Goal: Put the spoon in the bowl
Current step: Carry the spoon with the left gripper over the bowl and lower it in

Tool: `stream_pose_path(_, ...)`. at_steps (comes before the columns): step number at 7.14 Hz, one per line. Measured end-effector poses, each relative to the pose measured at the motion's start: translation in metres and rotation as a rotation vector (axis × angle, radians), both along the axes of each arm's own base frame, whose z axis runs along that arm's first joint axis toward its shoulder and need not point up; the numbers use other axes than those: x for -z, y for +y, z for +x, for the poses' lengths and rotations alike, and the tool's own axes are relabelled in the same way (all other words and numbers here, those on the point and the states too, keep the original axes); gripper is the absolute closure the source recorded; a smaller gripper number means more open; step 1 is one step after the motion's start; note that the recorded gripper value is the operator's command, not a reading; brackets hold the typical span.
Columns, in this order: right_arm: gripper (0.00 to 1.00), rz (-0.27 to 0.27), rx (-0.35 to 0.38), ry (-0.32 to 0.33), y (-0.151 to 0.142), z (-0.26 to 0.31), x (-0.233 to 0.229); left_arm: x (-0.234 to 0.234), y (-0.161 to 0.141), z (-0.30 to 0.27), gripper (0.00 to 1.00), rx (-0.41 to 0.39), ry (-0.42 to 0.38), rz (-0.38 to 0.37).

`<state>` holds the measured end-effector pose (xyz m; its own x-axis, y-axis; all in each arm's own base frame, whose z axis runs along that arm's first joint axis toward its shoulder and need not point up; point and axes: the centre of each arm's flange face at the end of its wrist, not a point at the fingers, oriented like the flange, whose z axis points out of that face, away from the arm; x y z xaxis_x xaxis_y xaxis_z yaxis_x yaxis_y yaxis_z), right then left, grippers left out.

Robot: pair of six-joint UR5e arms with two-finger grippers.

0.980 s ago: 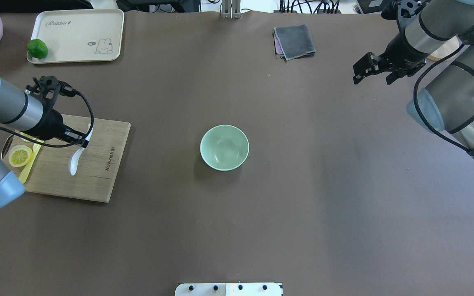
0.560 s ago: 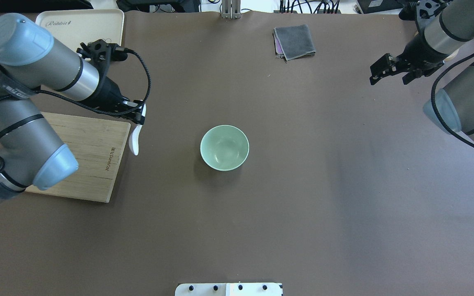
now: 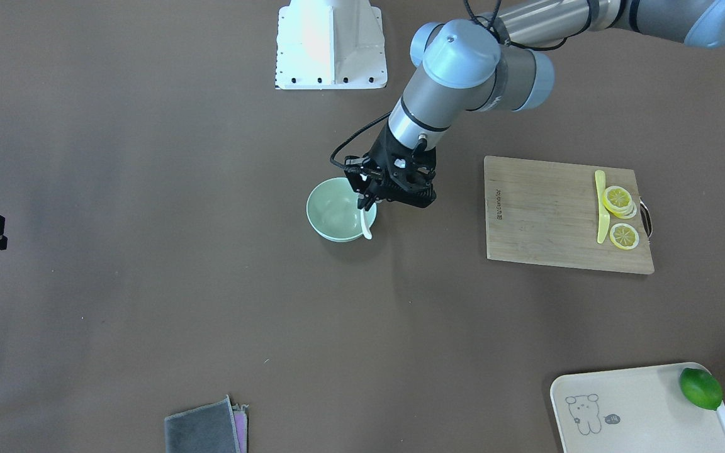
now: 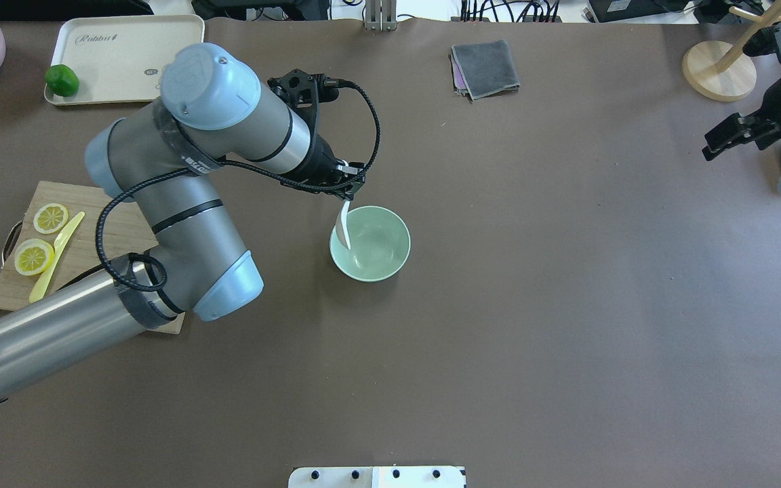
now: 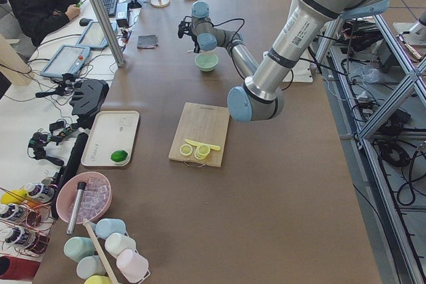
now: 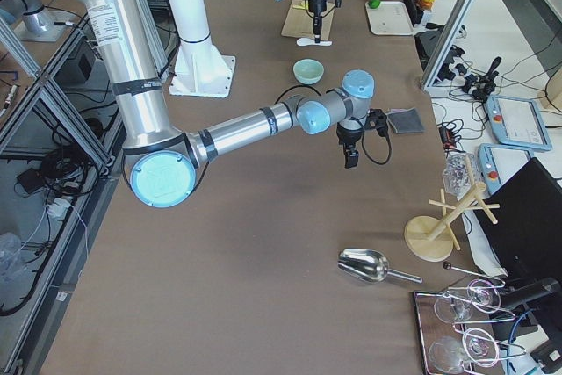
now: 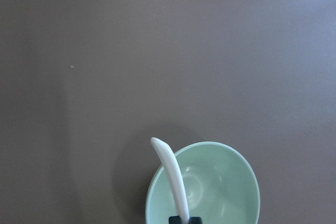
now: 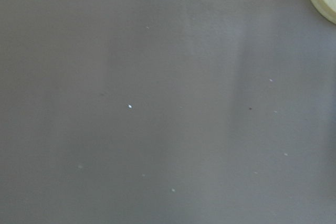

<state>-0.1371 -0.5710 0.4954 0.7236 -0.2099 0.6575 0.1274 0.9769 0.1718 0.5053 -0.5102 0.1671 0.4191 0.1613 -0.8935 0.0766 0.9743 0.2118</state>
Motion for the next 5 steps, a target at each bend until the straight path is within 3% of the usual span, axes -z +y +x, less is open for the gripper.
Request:
stream_pose_path(1,0.0,-0.01,0.013,0.02,0.001,0.02,-0.012,-0.007,-0.009,0.021,1.0,0.014,0.017,0.012)
stream_pose_path(3,0.0,-0.024,0.009,0.033,0.002,0.037,-0.018,-0.016,0.0,0.045,1.0,0.003,0.026,0.002)
stream_pose_path(4,0.0,-0.026,0.005,0.033,0.002,0.04,-0.019,-0.021,0.009,0.051,0.05,-0.008,0.023,-0.009)
stream_pose_path(5,0.0,-0.027,-0.001,0.034,0.002,0.044,-0.02,-0.029,0.017,0.051,0.02,-0.015,0.018,-0.016)
